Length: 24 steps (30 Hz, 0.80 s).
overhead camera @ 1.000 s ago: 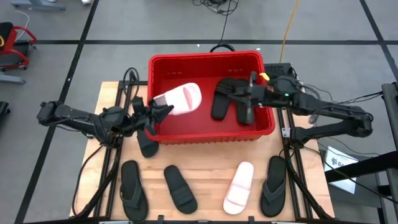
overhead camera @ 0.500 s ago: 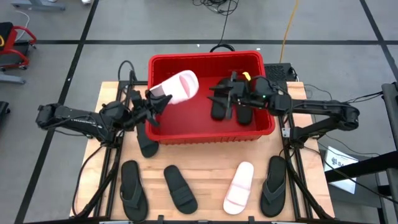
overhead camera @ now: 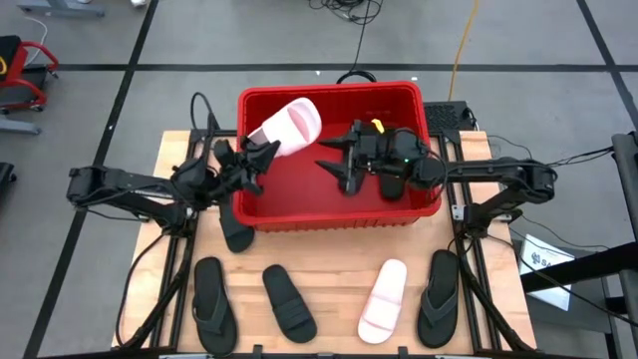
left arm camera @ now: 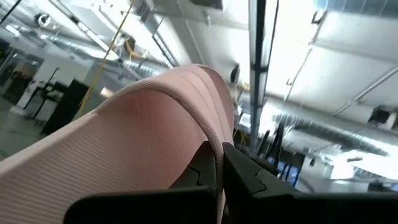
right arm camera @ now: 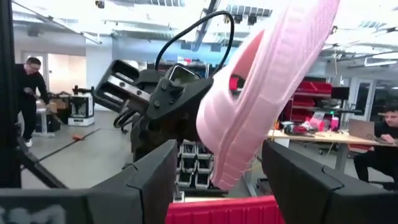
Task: Pick and place slides into bin
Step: Put the pink slide into the red bin
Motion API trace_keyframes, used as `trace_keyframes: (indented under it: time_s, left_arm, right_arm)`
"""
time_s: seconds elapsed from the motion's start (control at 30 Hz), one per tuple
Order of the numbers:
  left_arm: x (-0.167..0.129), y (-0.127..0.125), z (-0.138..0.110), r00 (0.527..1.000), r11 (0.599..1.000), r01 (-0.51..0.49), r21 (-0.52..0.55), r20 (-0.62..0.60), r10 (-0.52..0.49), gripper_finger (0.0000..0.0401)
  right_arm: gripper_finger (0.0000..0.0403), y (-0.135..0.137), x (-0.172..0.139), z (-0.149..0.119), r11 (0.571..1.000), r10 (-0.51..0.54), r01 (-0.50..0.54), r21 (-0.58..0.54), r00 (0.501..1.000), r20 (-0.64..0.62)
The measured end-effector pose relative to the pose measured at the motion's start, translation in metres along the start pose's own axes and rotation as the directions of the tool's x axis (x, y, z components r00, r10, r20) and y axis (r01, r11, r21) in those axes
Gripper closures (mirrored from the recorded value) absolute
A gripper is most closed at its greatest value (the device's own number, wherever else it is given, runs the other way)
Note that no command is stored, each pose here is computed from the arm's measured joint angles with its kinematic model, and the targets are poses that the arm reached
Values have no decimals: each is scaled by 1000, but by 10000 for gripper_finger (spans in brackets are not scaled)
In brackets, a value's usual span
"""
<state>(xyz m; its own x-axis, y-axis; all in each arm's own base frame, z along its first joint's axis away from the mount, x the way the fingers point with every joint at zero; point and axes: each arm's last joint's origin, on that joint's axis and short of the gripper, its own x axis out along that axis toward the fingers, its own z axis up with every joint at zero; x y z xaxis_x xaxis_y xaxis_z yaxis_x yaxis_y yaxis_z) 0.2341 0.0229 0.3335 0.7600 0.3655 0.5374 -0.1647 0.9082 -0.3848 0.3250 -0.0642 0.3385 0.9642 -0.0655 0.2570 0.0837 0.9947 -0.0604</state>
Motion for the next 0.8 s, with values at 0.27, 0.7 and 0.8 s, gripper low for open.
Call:
trace_keyframes:
  time_s: [0.27, 0.7, 0.8]
  left_arm:
    - [36, -8, -4, 997, 996, 79, 32, 13, -79, 401]
    - [69, -16, -19, 995, 994, 98, 48, -30, -96, 401]
    - [69, -18, -21, 995, 994, 99, 48, -37, -97, 401]
  right_arm:
    - [175, -1, 6, -13, 999, -30, 30, 17, 999, -21]
    - [173, -2, 6, -9, 998, -65, 65, -11, 998, 19]
    - [172, -3, 6, -11, 996, -93, 93, 15, 996, 4]
